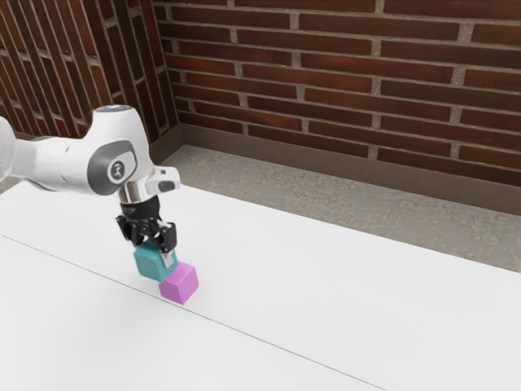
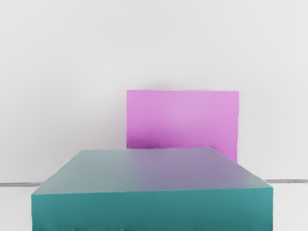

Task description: Pick up the blue block with one arm, and put the blue block on the pink block with one arm

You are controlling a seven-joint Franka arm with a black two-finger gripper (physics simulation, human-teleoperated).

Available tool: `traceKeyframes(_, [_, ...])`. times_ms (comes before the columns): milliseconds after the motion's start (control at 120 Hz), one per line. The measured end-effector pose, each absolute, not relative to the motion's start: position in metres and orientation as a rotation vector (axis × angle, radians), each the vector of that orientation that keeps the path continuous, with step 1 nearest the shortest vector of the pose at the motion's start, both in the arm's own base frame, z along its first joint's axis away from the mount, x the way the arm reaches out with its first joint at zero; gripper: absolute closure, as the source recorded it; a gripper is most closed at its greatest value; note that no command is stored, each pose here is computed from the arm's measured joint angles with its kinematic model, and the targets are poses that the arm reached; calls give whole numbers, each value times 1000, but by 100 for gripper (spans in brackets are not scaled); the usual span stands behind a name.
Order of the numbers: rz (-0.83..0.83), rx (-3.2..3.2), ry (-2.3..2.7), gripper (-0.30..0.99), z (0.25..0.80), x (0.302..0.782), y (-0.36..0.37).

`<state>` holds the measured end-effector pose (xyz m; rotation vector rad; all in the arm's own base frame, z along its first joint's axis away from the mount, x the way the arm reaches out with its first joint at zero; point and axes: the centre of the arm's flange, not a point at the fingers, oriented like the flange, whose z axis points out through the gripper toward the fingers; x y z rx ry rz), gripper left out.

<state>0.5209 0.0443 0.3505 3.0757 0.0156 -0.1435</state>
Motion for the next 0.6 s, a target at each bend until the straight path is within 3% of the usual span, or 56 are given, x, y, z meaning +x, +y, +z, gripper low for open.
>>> traceKeyframes(600, [-136, 3068, -46, 29, 341, 542, 25])
